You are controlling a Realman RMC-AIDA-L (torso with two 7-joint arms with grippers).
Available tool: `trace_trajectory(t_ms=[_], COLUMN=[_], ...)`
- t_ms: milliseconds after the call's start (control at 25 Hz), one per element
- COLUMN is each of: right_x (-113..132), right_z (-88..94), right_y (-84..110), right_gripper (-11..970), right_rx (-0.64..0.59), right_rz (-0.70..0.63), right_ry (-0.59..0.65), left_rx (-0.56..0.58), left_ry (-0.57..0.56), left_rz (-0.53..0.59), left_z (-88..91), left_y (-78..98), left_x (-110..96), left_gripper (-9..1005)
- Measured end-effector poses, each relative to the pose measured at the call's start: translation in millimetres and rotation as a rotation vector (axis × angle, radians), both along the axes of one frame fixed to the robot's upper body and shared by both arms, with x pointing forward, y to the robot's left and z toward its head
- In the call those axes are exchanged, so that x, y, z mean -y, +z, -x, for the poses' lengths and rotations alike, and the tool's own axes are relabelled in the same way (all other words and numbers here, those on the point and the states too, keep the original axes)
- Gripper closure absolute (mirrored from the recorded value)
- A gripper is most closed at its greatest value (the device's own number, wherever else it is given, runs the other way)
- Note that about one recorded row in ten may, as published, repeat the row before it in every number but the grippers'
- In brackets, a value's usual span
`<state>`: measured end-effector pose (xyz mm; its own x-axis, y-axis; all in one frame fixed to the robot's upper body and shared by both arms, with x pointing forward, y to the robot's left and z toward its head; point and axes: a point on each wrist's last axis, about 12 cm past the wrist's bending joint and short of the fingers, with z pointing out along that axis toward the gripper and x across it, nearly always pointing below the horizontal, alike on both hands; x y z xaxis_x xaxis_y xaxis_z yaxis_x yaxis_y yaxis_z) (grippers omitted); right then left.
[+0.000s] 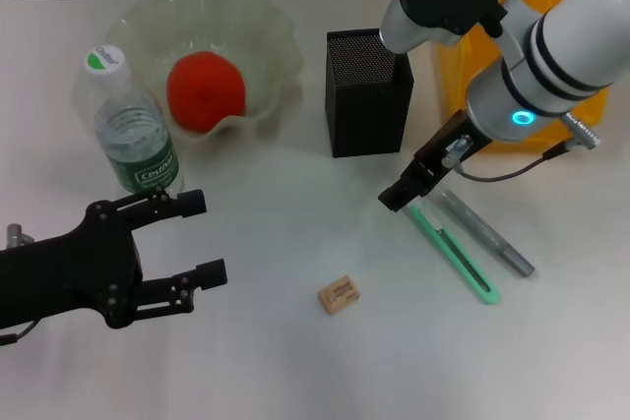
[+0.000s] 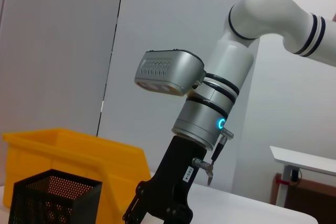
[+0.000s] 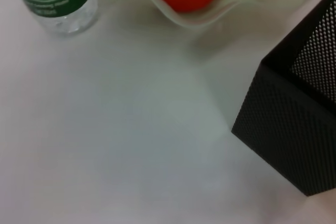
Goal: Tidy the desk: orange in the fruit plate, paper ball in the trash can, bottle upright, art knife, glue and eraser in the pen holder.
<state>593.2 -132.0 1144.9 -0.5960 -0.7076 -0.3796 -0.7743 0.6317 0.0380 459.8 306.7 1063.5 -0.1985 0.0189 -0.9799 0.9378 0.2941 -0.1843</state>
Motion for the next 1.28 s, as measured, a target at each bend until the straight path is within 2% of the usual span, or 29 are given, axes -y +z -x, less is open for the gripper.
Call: trace_trajectory(t_ms=[120,360,600,1280], right_x=[1,0,-1,-4], right_z=[-1.0,1.4,2.9,2.9], right_y=[-7.4,-15.1,-23.9,-31.3], right_gripper=[178,351,583,690], right_rx=[-0.017,-0.039,-0.04,-0.044], right_rz=[-0.008,0.017,0.043,0.074], right_ry=[-0.013,-0.003,0.007,0.024], left_rx=[-0.002,-0.003,-0.004,-0.011], left_ry=[0.007,0.012,0.017,0.035], left_rz=[-0.006,-0.01,-0.014,-0.028], left_z=[-0.8,-1.3,-2.5,-3.9], left_y=[-1.0,-1.7,-2.8,-5.2], left_x=[0,0,2,2], left_gripper=[178,177,177,177])
